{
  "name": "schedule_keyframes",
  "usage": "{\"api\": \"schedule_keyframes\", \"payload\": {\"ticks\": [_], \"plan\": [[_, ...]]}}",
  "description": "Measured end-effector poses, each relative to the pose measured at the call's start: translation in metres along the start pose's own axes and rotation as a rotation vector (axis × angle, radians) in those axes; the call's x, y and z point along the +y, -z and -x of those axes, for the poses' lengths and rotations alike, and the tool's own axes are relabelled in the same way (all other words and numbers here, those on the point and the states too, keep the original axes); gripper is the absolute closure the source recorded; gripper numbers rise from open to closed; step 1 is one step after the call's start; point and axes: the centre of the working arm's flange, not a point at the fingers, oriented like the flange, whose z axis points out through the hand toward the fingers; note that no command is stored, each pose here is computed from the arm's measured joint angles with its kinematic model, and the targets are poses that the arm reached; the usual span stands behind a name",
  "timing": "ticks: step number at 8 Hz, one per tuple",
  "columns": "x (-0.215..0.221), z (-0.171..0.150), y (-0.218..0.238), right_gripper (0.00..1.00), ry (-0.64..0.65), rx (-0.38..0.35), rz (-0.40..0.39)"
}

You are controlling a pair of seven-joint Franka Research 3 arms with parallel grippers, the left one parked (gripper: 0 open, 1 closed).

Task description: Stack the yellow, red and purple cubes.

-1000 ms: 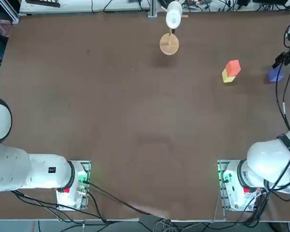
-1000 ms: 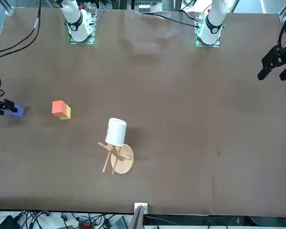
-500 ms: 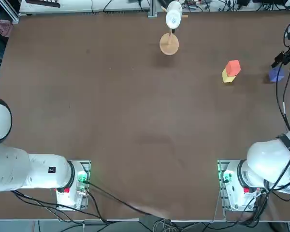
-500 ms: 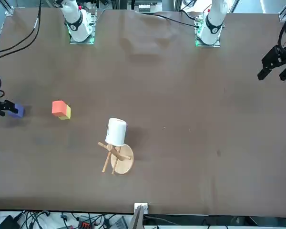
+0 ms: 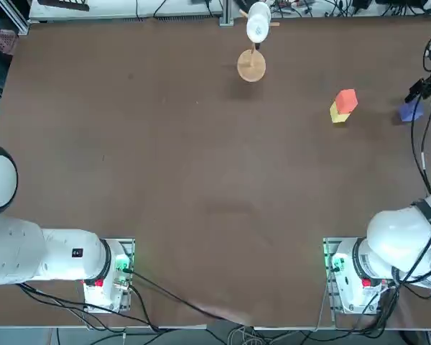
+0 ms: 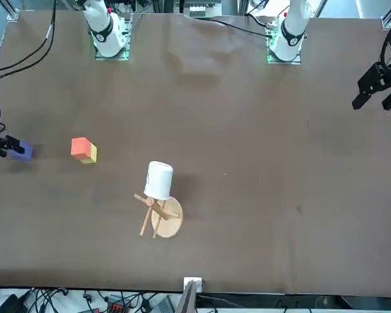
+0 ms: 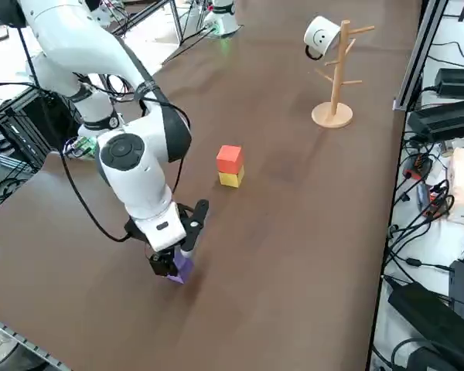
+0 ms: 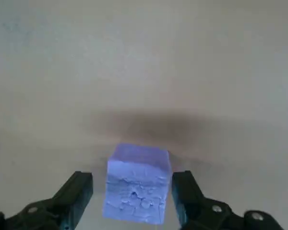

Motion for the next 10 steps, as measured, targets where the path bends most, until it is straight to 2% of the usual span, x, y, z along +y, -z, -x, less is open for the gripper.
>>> {"api": "schedule_keyframes", "payload": {"ticks": [10], "plan": [[0.001, 0.009, -0.02, 0.0, -0.015, -0.023, -0.026]]}}
